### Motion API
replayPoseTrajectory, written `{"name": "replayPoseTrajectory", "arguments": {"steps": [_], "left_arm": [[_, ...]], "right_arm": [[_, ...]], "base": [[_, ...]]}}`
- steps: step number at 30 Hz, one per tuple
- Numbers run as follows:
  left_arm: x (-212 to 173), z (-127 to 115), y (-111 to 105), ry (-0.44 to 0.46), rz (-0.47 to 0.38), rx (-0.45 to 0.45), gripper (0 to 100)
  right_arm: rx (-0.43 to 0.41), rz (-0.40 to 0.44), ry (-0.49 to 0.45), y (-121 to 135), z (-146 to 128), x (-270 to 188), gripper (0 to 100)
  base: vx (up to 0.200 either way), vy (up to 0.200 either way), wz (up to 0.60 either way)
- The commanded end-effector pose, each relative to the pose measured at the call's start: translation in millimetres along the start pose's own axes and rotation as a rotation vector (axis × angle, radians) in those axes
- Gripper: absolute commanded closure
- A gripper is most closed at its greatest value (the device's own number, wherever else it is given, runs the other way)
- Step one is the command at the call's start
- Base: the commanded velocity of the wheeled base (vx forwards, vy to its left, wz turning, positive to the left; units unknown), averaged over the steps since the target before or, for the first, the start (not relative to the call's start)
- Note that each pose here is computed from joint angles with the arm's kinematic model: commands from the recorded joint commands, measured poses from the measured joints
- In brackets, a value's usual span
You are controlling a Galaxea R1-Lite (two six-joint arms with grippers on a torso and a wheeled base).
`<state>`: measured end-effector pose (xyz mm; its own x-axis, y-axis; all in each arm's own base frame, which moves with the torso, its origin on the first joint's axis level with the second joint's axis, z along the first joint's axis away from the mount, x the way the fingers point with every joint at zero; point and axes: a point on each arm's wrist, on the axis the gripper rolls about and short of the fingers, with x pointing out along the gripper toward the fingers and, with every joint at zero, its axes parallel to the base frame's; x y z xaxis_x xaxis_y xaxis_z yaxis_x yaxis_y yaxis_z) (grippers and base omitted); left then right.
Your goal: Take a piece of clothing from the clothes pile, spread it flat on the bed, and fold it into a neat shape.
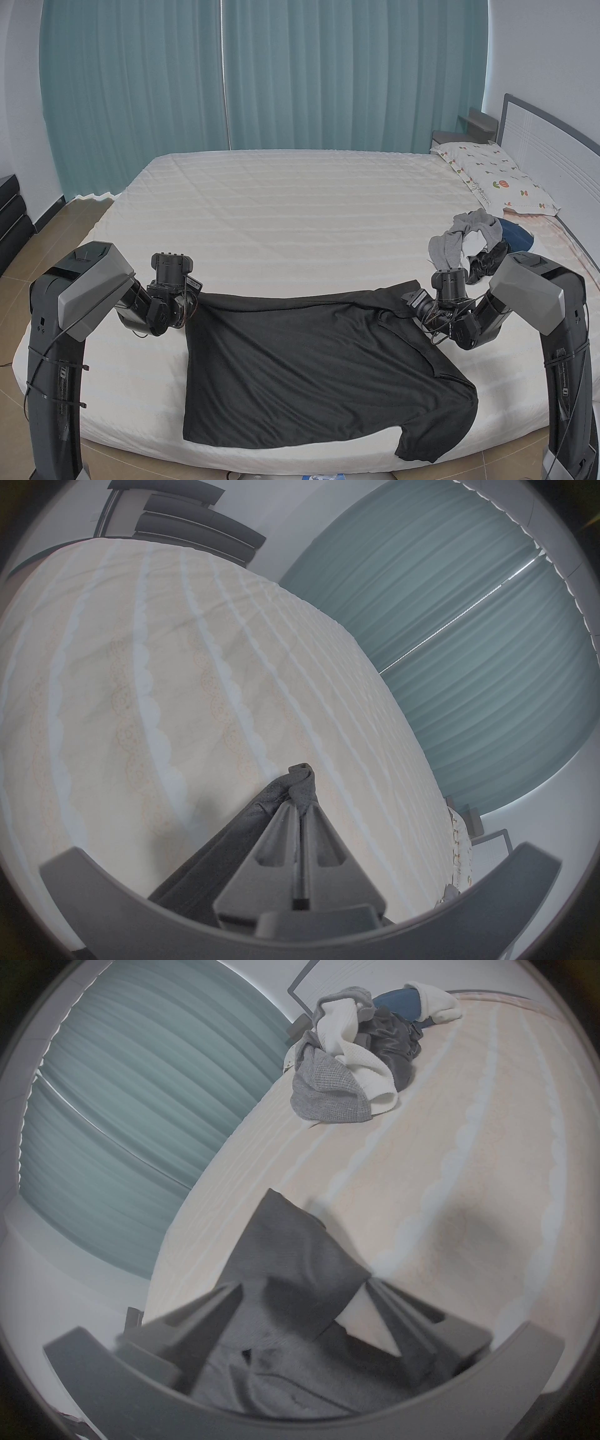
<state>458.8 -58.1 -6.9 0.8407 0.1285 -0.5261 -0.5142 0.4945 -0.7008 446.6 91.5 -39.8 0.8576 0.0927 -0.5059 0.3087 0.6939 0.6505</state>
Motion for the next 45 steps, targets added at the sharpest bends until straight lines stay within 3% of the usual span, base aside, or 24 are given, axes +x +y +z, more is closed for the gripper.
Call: {"name": "replayPoseTrajectory", "arguments": {"steps": [1, 8, 18, 21, 25, 33, 34, 38, 45], "left_arm": [[0, 0, 0, 0.0, -0.001, -0.001, 100], [1, -1, -1, -0.003, -0.006, 0.002, 100], [15, 2, -14, -0.049, -0.055, -0.02, 100], [19, 4, -16, -0.082, -0.065, -0.03, 100], [23, 6, -20, -0.1, -0.084, -0.04, 100], [25, 5, -20, -0.099, -0.088, -0.041, 100], [25, 5, -20, -0.099, -0.088, -0.041, 0], [26, 4, -19, -0.099, -0.085, -0.04, 0], [26, 6, -17, -0.102, -0.078, -0.049, 0]], "right_arm": [[-0.013, -0.002, -0.03, -10, 6, 15, 100], [-0.037, 0.09, -0.155, 12, 48, 9, 100], [-0.051, 0.25, -0.29, 70, 89, 24, 100], [-0.05, 0.28, -0.312, 79, 91, 32, 100], [-0.052, 0.245, -0.327, 82, 85, 50, 100], [-0.098, 0.195, -0.277, 67, 59, 68, 100], [-0.1, 0.201, -0.268, 67, 58, 68, 0], [-0.104, 0.204, -0.263, 66, 54, 70, 0], [-0.095, 0.233, -0.31, 81, 80, 52, 0]], "base": [[0.0, 0.0, 0.0], [0.0, 0.0, 0.0], [0.0, 0.0, 0.0], [0.0, 0.0, 0.0], [0.0, 0.0, 0.0], [0.0, 0.0, 0.0], [0.0, 0.0, 0.0], [0.0, 0.0, 0.0], [0.0, 0.0, 0.0]]}}
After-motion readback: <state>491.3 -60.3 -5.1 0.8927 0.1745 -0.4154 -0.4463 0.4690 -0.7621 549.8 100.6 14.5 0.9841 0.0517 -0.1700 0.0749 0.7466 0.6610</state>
